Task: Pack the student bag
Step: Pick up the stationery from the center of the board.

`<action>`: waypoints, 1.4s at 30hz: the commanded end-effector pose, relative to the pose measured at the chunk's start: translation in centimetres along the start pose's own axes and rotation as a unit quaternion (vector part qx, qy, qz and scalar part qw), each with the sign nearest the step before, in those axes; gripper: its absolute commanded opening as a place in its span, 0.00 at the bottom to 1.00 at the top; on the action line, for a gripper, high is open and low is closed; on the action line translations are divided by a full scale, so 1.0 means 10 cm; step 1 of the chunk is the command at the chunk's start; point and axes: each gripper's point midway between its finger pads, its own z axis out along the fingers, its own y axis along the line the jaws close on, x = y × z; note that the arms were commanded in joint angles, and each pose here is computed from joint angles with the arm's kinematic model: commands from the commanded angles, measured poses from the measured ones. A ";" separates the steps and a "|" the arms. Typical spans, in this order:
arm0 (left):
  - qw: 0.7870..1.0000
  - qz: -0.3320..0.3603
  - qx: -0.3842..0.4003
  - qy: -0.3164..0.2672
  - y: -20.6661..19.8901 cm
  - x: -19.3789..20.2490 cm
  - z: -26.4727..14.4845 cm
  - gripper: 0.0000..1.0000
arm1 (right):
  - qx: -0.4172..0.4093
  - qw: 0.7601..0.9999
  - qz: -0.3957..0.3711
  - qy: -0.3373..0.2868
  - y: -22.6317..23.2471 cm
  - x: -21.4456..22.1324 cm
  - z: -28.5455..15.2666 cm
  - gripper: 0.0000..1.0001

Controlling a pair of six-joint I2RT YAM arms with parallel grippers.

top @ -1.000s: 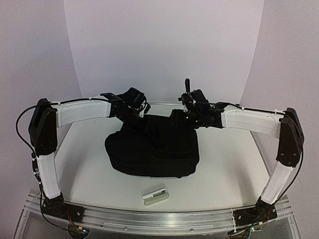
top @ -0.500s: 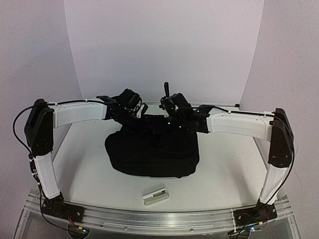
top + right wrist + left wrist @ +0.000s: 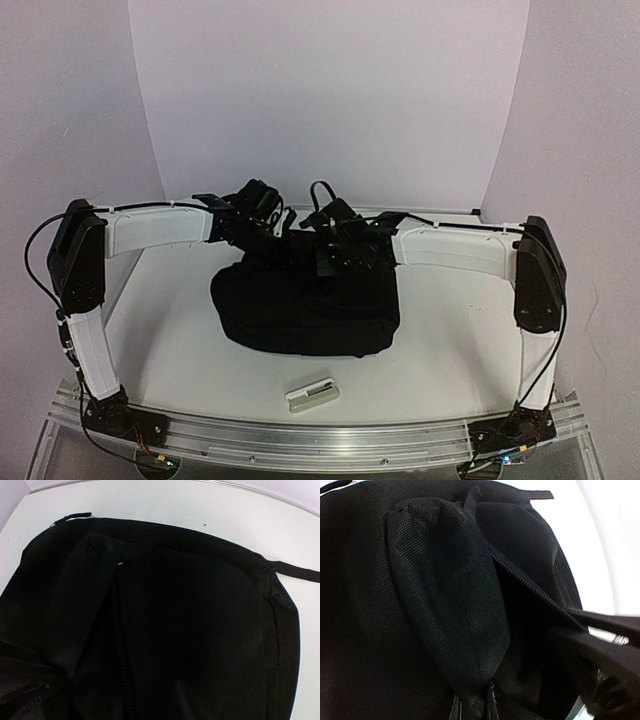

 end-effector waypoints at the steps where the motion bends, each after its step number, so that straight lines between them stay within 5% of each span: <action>1: 1.000 0.002 0.003 -0.024 0.00 -0.11 -0.17 0.16 | 0.044 0.994 0.065 -0.081 -0.21 -0.45 -0.42 0.04; 6: 1.000 0.001 -0.008 -0.025 0.06 -0.09 -0.15 0.16 | 0.032 0.977 0.140 -0.157 -0.45 -0.69 -0.87 0.00; 18: 0.999 0.014 -0.033 -0.041 0.22 -0.07 -0.24 0.17 | 0.023 0.978 0.152 -0.144 -0.43 -0.54 -0.73 0.00; 22: 0.989 0.108 0.064 -0.074 -0.25 -0.06 -0.62 0.58 | 0.012 0.979 0.148 -0.142 -0.37 -0.57 -0.72 0.00; 27: 0.952 0.261 0.146 -0.071 -0.74 0.61 -1.00 0.77 | 0.004 0.979 0.144 -0.147 -0.34 -0.64 -0.74 0.00; 42: 0.936 0.336 0.088 0.052 -0.70 2.12 -0.33 0.81 | -0.025 0.978 0.147 -0.143 -0.26 -0.66 -0.73 0.00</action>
